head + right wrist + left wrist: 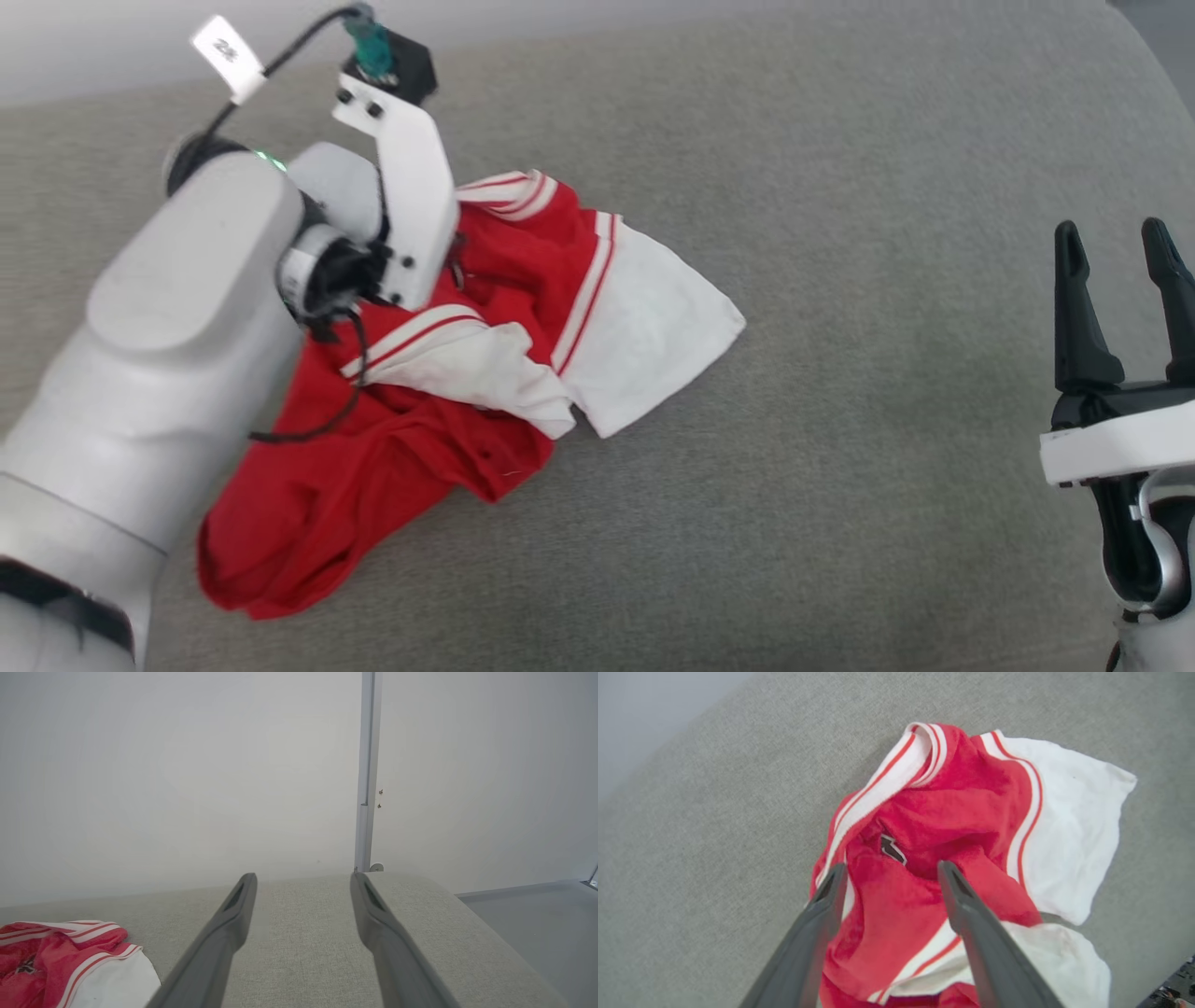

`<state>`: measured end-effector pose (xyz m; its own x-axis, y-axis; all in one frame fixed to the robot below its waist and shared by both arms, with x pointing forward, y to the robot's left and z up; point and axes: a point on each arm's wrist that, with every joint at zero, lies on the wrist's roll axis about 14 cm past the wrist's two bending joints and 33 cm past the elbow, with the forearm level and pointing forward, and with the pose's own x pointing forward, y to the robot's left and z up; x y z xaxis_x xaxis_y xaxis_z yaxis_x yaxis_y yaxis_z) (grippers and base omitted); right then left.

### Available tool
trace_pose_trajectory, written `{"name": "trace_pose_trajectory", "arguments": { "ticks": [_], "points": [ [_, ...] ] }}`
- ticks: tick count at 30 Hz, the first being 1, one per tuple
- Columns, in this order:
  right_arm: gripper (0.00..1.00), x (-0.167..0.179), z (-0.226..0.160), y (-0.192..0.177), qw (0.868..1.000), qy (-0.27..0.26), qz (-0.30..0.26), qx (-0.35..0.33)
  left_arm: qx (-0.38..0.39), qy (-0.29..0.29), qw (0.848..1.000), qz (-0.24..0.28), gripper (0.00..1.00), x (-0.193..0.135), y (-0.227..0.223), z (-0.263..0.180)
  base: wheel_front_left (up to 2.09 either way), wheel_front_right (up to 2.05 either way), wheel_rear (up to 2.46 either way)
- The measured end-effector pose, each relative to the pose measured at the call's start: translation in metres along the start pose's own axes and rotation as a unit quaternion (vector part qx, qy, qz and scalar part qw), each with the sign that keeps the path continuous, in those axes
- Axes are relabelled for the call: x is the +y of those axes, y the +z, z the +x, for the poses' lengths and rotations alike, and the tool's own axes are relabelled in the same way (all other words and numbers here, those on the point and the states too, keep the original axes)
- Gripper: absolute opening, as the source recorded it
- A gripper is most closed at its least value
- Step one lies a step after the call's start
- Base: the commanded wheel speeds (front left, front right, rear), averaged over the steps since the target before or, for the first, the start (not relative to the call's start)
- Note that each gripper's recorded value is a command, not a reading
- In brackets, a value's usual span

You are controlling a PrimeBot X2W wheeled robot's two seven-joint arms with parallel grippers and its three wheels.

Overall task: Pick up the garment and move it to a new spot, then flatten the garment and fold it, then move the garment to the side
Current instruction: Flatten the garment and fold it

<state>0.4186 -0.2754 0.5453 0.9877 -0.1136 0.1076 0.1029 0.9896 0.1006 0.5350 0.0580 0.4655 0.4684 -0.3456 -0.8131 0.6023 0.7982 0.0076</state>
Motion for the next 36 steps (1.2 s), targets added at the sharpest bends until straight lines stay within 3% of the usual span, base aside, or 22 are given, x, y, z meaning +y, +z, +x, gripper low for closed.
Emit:
{"name": "trace_pose_trajectory", "arguments": {
  "ticks": [12, 26, 27, 28, 36],
  "points": [
    [1.0, 0.033, 0.003, 0.015, 0.999, 0.037, 0.012, -0.013, 0.019, -0.034, 0.999, -0.02, 1.0, -0.05, -0.033, -0.044, 0.0, 0.0, 0.0],
    [1.0, 0.019, 0.001, 0.002, 1.0, 0.019, 0.006, 0.007, 0.069, -0.051, 0.995, -0.054, 1.0, -0.07, -0.071, 0.004, 0.0, 0.0, 0.0],
    [1.0, 0.018, 0.001, 0.001, 1.0, 0.018, 0.005, 0.008, 0.075, -0.052, 0.995, -0.05, 0.43, -0.07, -0.075, 0.007, 0.0, 0.0, 0.0],
    [1.0, 0.018, 0.001, 0.0, 1.0, 0.018, 0.005, 0.009, 0.075, -0.054, 0.995, -0.045, 0.0, -0.069, -0.077, 0.009, 0.0, 0.0, 0.0],
    [1.0, 0.018, 0.006, -0.002, 1.0, 0.018, 0.005, 0.008, 0.06, -0.041, 0.996, -0.057, 0.0, -0.051, -0.074, 0.0, 0.0, 0.0, 0.0]
  ]
}}
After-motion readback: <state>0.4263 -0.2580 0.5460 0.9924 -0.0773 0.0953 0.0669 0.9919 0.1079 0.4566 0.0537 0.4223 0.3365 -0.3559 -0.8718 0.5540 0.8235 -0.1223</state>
